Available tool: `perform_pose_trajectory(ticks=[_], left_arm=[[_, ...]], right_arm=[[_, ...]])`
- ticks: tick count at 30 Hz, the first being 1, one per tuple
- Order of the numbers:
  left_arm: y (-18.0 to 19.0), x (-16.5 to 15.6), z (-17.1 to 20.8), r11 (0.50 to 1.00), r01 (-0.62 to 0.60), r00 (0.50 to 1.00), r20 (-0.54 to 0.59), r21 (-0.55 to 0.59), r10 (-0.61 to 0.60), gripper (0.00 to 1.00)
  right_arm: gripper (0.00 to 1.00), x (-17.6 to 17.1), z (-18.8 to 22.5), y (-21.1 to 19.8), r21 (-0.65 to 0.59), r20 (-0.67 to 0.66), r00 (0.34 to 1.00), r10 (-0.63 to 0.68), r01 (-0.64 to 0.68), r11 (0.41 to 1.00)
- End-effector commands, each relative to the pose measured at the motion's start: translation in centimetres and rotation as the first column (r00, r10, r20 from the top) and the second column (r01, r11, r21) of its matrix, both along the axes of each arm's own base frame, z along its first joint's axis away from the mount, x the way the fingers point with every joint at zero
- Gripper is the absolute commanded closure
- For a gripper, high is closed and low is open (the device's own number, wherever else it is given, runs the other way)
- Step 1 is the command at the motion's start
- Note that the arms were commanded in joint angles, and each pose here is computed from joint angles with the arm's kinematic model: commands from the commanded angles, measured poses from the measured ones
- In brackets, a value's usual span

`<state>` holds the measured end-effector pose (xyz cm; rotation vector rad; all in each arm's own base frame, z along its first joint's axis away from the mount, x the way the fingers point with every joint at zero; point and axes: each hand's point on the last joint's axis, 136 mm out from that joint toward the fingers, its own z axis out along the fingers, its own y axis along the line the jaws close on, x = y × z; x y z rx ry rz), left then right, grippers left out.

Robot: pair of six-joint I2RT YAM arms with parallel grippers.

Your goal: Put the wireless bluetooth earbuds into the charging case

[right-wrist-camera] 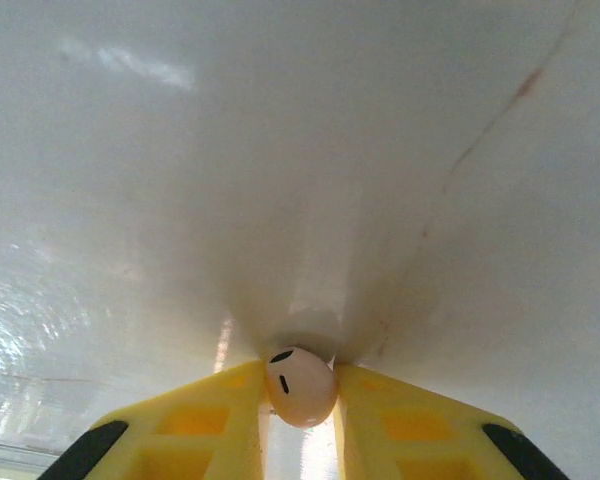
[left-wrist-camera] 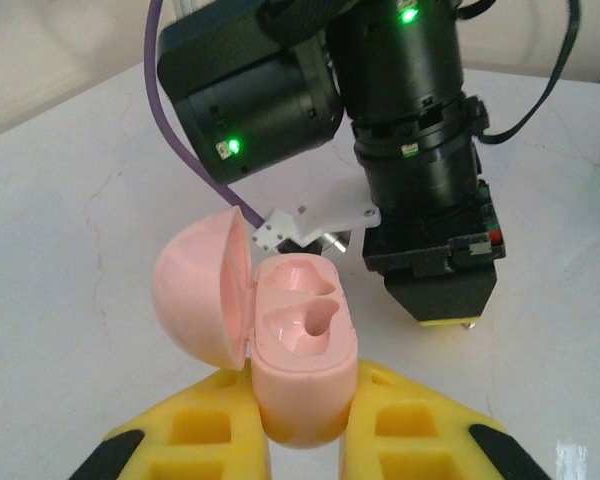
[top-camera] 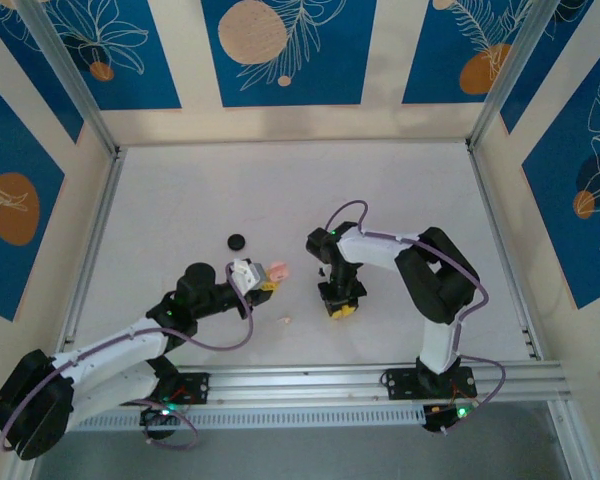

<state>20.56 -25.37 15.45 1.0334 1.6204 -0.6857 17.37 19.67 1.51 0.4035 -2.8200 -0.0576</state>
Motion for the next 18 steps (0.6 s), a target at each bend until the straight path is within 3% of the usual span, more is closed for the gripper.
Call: perform_pose_trajectory(ticks=[1,8,18], left_arm=[[-0.5,-0.1,-0.4,1.000,0.024,1.000,-0.007,0.012,-0.024,0.85],[-1.5,-0.1,-1.7,0.998,0.061,0.997,-0.053,0.009,-0.060,0.86],[-3.3,0.2,-2.6,0.993,0.116,0.989,-0.086,-0.018,-0.117,0.87]], right_arm=[[0.78,2.0,0.3,0.2,0.012,0.150,0.988,0.039,-0.041,0.999],[0.79,4.2,2.3,1.1,0.086,0.394,0.916,0.079,-0.122,0.989],[0.79,7.0,8.7,2.8,0.250,0.739,0.674,0.014,-0.293,0.923]])
